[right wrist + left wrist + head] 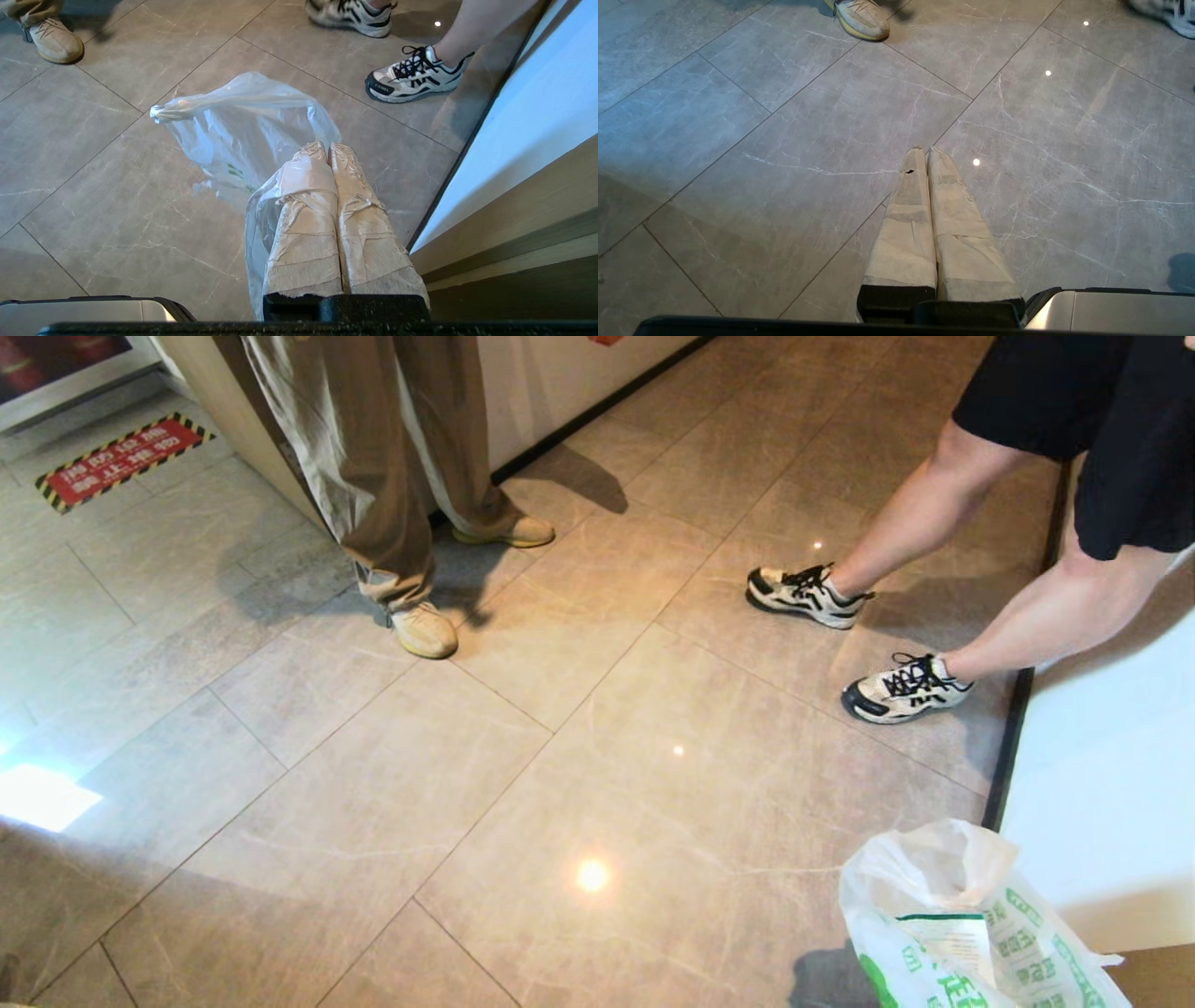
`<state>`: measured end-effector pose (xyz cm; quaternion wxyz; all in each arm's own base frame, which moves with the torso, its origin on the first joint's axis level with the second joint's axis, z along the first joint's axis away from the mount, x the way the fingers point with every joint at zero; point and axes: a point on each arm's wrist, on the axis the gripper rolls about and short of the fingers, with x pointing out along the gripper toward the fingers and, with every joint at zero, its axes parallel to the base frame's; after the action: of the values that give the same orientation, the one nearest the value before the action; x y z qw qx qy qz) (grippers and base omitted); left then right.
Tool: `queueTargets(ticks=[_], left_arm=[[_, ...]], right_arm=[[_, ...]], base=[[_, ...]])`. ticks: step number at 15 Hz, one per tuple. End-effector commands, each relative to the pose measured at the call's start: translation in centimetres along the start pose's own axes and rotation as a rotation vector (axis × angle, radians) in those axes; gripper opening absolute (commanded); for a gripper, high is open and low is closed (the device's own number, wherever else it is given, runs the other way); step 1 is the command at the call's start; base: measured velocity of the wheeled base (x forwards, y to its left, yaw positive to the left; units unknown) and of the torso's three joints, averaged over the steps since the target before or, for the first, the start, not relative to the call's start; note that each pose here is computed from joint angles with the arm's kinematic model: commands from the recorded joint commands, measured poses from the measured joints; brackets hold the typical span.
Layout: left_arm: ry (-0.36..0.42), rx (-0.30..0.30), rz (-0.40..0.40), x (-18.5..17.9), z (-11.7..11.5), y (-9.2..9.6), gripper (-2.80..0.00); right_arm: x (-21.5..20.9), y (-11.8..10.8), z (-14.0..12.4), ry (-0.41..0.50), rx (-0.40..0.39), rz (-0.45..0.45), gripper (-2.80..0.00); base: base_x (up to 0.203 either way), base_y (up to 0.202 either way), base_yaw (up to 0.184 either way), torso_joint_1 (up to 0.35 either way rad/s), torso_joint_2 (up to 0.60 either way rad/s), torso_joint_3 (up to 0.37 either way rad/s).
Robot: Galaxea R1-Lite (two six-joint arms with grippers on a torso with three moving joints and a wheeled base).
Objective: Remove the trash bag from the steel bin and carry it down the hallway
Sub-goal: Put the trash bag at the door
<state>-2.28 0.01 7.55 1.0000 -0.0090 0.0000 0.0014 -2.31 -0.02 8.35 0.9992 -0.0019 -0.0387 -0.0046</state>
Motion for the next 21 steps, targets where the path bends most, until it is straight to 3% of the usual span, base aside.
queueTargets(ticks=[1,4,5,6,9,12,17,21], left_arm=[[0.002,0.0,0.0,0.0,0.0,0.0,-2.8],[0.001,0.0,0.001,0.0,0.0,0.0,-2.8],[0.0,0.0,0.002,0.0,0.0,0.0,-2.8],[0.0,0.0,0.0,0.0,0.0,0.0,-2.8],[0.0,0.0,0.002,0.0,0.0,0.0,-2.8],[0.0,0.0,0.0,0.0,0.0,0.0,-2.8],[0.002,0.0,0.0,0.0,0.0,0.0,-2.8],[0.0,0.0,0.0,0.0,0.0,0.0,-2.8]], right_arm=[[0.2,0.0,-0.9,0.03,-0.001,0.0,-2.8],[0.2,0.0,-0.9,0.031,-0.001,0.0,-2.8],[0.2,0.0,-0.6,0.073,-0.002,0.0,-2.8],[0.2,0.0,0.6,0.12,-0.003,0.0,-2.8],[2.1,0.0,7.8,0.25,-0.013,0.002,-2.8],[6.5,0.0,11.1,0.425,-0.036,0.007,-2.8],[10.4,0.0,11.1,0.537,-0.117,-0.045,-2.8],[16.7,0.1,8.2,0.732,-0.181,-0.035,-2.8]], base=[[0.0,0.0,0.0,0.0,0.0,0.0],[0.0,0.0,0.0,0.0,0.0,0.0],[0.0,0.0,0.0,0.0,0.0,0.0],[0.0,0.0,0.0,0.0,0.0,0.0],[0.0,0.0,0.0,0.0,0.0,0.0],[0.0,0.0,0.0,0.0,0.0,0.0],[0.0,0.0,0.0,0.0,0.0,0.0],[0.0,0.0,0.0,0.0,0.0,0.0]])
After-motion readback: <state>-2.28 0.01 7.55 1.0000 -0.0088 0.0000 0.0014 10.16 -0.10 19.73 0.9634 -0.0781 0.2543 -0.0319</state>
